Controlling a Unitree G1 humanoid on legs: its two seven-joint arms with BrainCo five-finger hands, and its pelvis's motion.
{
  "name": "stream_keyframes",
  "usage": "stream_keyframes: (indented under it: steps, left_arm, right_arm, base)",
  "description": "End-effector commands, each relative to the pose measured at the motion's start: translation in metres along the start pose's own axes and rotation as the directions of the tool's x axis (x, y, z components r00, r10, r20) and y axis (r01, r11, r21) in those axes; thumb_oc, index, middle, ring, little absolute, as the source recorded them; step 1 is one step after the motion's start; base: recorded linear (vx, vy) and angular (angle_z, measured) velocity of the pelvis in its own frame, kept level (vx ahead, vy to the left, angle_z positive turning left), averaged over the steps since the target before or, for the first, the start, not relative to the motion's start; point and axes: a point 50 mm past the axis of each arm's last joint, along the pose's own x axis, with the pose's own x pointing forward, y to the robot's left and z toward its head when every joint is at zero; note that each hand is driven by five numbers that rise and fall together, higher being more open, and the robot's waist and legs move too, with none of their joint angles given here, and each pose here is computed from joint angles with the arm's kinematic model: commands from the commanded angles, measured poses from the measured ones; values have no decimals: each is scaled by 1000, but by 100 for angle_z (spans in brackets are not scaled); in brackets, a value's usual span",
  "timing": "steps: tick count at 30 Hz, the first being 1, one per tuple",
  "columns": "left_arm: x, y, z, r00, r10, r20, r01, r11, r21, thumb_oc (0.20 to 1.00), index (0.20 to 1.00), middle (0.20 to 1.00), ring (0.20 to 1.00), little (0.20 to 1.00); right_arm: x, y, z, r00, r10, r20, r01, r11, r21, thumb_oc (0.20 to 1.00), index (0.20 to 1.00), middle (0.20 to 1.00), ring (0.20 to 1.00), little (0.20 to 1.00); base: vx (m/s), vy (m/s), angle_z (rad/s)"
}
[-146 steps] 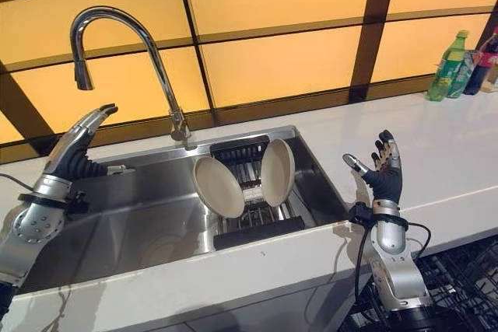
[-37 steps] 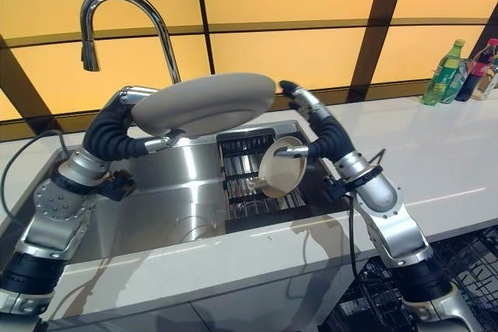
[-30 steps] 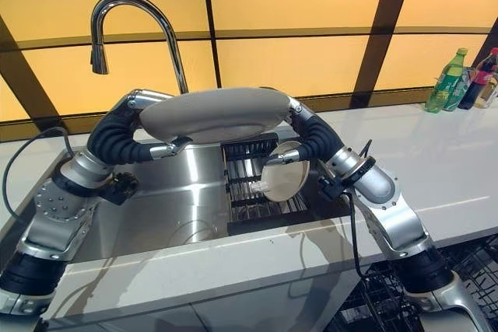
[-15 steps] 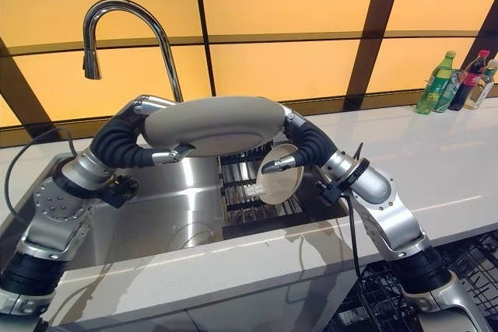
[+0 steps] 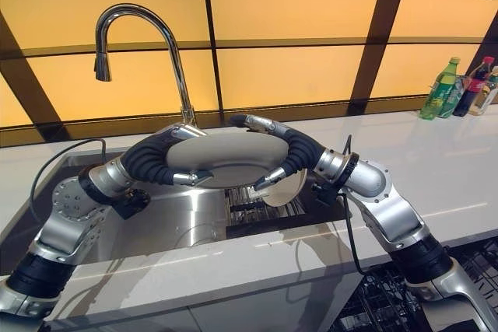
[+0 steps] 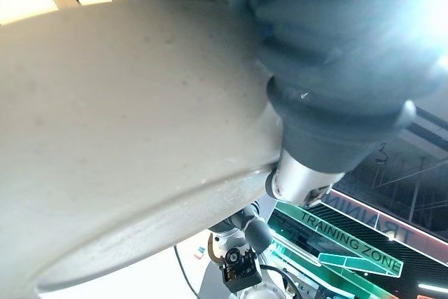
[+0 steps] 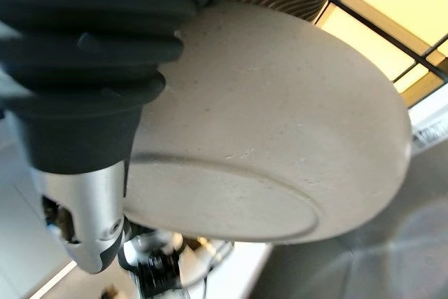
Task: Pick up plates and place into dishwasher.
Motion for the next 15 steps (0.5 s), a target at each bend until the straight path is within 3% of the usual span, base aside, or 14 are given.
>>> stream_keyframes:
  steps: [1,7,11,12,13,15]
  left_arm:
    - [17,8,3,996,-3,84,3,1000,1,200,200,200,200,200]
    - [14,12,5,996,15,90,-16,1000,8,200,200,200,200,200]
    - [12,13,7,995,31,93,-33,999,15,200,200,200,200,200]
    - [12,14,8,995,36,92,-38,999,17,200,200,200,200,200]
    - [11,15,9,995,39,91,-41,999,20,200,200,200,200,200]
    - [12,16,9,995,45,86,-47,999,19,200,200,200,200,200]
  right_arm:
    - [15,-3,22,993,63,99,-54,994,-90,1000,1000,1000,1000,1000]
    - [12,-6,17,996,36,76,-31,997,-67,1000,1000,1000,1000,1000]
    - [7,0,7,996,88,-20,-89,993,-82,1000,1000,1000,1000,1000]
    - [5,2,6,993,117,-34,-120,990,-79,454,454,454,454,454]
    - [4,3,6,990,136,-33,-139,987,-76,200,200,200,200,200]
    - [4,4,10,986,165,-11,-165,985,-47,200,200,200,200,200]
  base:
    - [0,0,0]
    - [0,0,0]
    - [0,0,0]
    - [0,0,0]
    - [0,0,0]
    - [0,0,0]
